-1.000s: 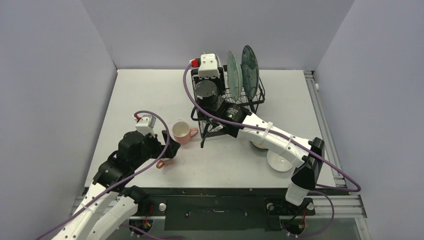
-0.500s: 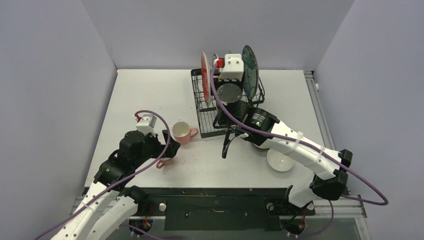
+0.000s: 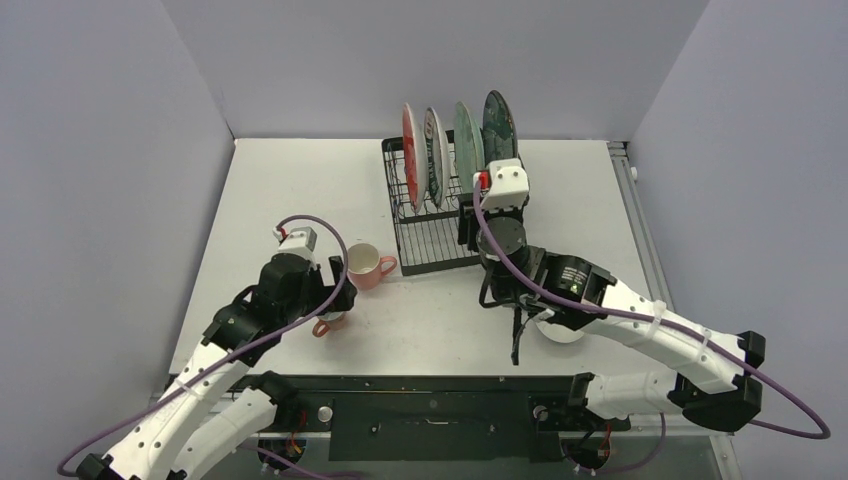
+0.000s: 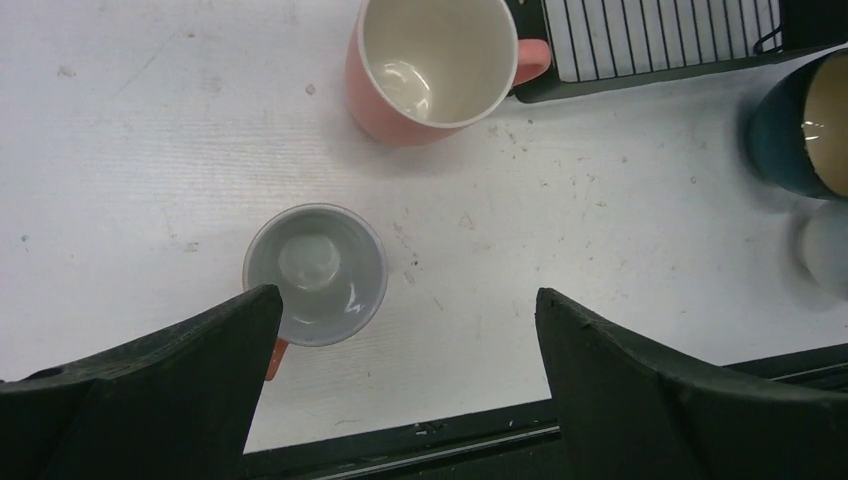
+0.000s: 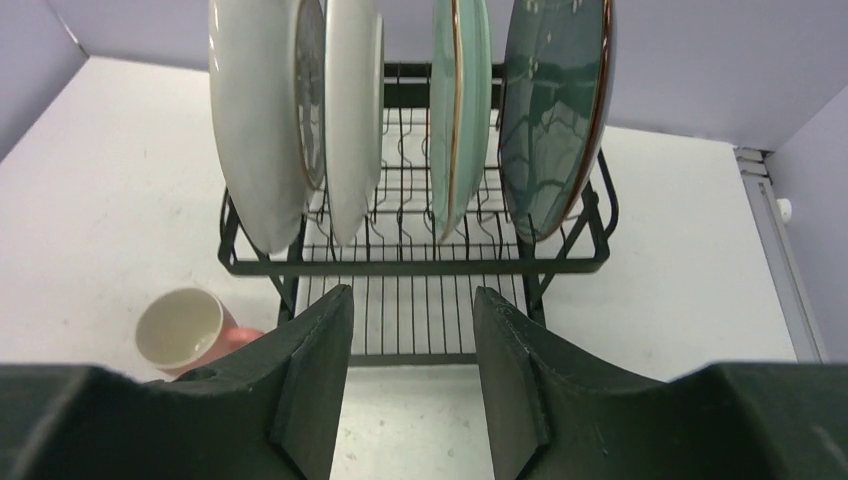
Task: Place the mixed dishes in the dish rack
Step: Insert the plate into the dish rack, then pick up the cup at the center of the board.
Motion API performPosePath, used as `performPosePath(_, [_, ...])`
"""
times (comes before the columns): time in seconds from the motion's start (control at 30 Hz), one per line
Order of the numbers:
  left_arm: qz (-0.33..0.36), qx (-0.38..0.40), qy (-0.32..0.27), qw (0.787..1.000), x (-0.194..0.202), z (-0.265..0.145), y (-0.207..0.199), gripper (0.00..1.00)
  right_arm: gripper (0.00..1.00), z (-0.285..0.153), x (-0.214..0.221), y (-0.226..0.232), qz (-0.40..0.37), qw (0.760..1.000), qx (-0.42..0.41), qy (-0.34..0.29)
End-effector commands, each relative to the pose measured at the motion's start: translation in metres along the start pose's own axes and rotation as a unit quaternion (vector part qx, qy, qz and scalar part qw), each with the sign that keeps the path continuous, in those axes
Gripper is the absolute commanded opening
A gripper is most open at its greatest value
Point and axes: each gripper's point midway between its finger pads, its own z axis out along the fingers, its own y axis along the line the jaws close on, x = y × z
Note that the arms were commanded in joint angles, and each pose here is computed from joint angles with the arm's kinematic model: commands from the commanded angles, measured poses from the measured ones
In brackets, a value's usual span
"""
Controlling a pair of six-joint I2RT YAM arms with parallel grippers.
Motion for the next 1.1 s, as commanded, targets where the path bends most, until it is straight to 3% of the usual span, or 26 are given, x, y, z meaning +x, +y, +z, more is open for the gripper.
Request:
performPosePath(0.0, [-0.022,-0.011,0.01,1.0,-0.005,-0.002,-0.004,0.96,0.43,-0.015,0.028,-0.004,0.011,0.999,-0.033,0.026])
performPosePath(0.5, [-0.049,-0.016,0.095,0.994,0.03,0.02,-0.009,1.0,0.41,-0.03,0.115,-0.019,0.032,0.995,-0.054,0.08])
performPosePath(0.6, [-0.051,-0.02,0.103,0.993,0.036,0.028,-0.009,0.91,0.41,-0.033,0.13,-0.02,0.042,0.993,-0.06,0.088])
performPosePath(1.07, [-0.042,-0.07,0.128,0.988,0.053,0.058,0.005,0.69,0.36,-0.04,0.174,-0.013,0.075,0.986,-0.088,0.12])
